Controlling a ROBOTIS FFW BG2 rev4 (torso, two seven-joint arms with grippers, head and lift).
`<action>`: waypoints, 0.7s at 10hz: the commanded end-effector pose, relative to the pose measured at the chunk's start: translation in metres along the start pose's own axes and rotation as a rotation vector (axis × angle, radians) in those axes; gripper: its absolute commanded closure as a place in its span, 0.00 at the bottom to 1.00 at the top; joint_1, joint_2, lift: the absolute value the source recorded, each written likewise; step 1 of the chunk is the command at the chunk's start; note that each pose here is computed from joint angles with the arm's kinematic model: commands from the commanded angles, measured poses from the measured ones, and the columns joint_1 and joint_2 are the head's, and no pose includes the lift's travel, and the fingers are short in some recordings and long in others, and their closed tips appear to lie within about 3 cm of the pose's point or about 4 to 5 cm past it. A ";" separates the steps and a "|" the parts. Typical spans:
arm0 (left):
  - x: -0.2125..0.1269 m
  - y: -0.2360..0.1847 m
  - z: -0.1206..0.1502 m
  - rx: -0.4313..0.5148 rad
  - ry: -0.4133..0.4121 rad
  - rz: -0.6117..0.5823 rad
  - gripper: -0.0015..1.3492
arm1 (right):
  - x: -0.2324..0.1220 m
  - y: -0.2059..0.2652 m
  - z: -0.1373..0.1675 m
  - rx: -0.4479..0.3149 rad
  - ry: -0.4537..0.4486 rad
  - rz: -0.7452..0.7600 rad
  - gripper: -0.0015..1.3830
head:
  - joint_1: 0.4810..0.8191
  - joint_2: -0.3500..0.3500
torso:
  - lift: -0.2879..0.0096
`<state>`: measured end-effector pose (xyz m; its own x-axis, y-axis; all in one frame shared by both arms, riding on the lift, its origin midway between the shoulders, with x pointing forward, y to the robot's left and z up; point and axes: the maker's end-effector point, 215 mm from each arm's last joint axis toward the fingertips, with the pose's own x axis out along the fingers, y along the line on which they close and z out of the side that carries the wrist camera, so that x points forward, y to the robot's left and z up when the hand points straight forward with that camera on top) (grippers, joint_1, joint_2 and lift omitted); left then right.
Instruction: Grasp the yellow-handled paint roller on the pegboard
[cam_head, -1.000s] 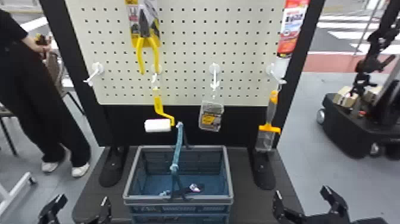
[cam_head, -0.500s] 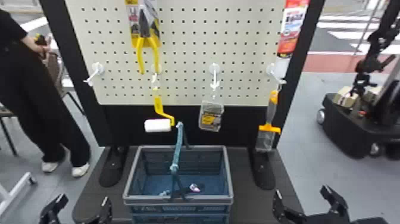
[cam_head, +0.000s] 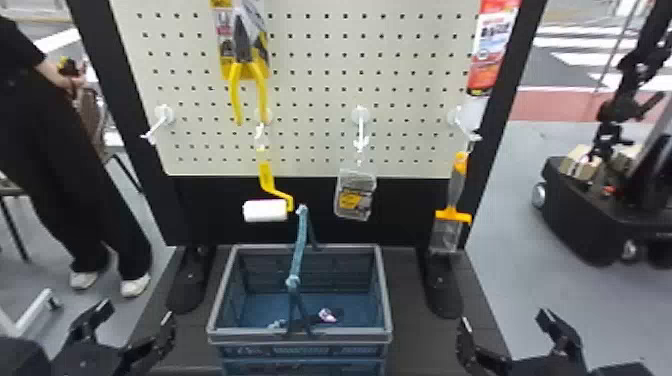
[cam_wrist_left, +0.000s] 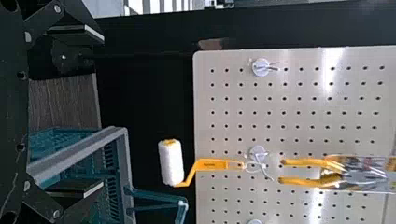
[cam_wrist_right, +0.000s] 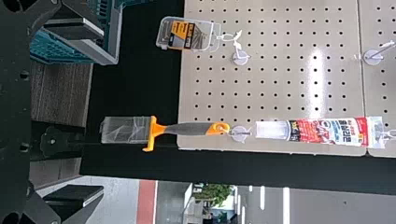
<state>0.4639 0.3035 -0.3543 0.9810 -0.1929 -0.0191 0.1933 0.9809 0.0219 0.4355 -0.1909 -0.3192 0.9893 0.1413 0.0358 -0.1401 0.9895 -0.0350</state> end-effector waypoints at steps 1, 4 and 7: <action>0.025 0.017 -0.015 0.007 0.033 -0.050 0.16 | 0.001 0.002 0.003 0.003 -0.007 0.006 0.09 | 0.20 0.50 | 0.63; 0.070 0.036 0.001 0.014 0.019 -0.127 0.16 | 0.008 0.015 0.013 0.016 -0.029 0.038 0.09 | 0.20 0.50 | 0.63; 0.111 0.030 0.040 0.056 0.005 -0.227 0.16 | 0.012 0.022 0.023 0.028 -0.052 0.057 0.09 | 0.20 0.50 | 0.63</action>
<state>0.5660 0.3123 -0.3263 0.9176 -0.3964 -0.0300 0.3975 0.9160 0.0543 0.4429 -0.1676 -0.2991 0.9772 0.1965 0.0801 -0.1960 0.9805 -0.0132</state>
